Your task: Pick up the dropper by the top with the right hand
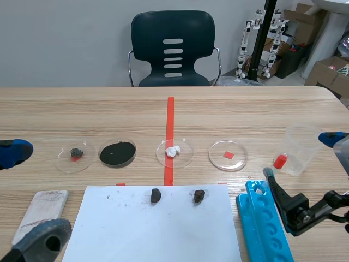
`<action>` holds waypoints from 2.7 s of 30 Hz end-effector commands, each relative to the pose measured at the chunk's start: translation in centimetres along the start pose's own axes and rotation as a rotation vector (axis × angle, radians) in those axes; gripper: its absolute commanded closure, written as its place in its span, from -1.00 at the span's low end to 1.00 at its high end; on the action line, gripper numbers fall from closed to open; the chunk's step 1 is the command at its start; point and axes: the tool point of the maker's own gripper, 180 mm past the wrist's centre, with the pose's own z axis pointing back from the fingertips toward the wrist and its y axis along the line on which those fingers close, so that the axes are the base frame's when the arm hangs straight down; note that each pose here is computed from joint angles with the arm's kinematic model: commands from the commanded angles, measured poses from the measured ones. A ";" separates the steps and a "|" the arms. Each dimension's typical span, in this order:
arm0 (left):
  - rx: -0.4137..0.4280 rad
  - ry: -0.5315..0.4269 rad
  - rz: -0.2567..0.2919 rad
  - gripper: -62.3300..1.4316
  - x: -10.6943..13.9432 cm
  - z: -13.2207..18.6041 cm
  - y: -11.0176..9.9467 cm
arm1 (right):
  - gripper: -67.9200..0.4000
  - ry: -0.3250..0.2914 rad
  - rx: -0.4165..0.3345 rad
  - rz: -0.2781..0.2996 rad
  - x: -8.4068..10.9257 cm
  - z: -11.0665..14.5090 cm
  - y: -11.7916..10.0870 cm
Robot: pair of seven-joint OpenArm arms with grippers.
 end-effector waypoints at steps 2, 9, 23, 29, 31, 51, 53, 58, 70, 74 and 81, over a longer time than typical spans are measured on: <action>0.004 -0.031 0.007 -1.00 0.6 -0.2 -0.1 | -0.91 -0.028 0.012 -0.007 0.7 -0.6 0.1; 0.003 -0.032 0.007 -1.00 0.6 -0.2 -0.1 | -0.91 -0.020 0.040 -0.024 0.5 -0.8 1.3; 0.003 -0.031 0.007 -1.00 0.6 -0.2 -0.1 | -0.46 -0.013 0.043 -0.027 0.4 -0.8 1.5; 0.003 -0.031 0.007 -1.00 0.6 -0.2 -0.1 | -0.46 -0.004 0.043 -0.027 0.3 -0.8 1.5; 0.003 -0.031 0.007 -1.00 0.6 -0.2 -0.1 | -0.38 -0.003 0.044 -0.027 0.2 -0.8 1.5; 0.003 -0.031 0.007 -1.00 0.6 -0.2 -0.1 | 0.03 0.007 0.044 -0.027 0.1 -0.8 1.5; 0.003 -0.031 0.007 -1.00 0.6 -0.2 -0.1 | 0.09 0.007 0.044 -0.027 0.1 -0.8 1.5; 0.003 -0.031 0.007 -1.00 0.6 -0.2 -0.1 | 0.20 0.007 0.044 -0.027 0.1 -0.8 1.5; 0.003 -0.031 0.007 -1.00 0.6 -0.2 -0.1 | 0.59 0.007 0.044 -0.026 0.1 -0.8 1.5; 0.003 -0.031 0.007 -1.00 0.6 -0.2 -0.1 | 0.67 0.006 0.044 -0.026 0.1 -0.8 1.5; 0.003 -0.031 0.007 -1.00 0.6 -0.2 -0.1 | 0.85 0.006 0.044 -0.026 0.1 -0.8 1.5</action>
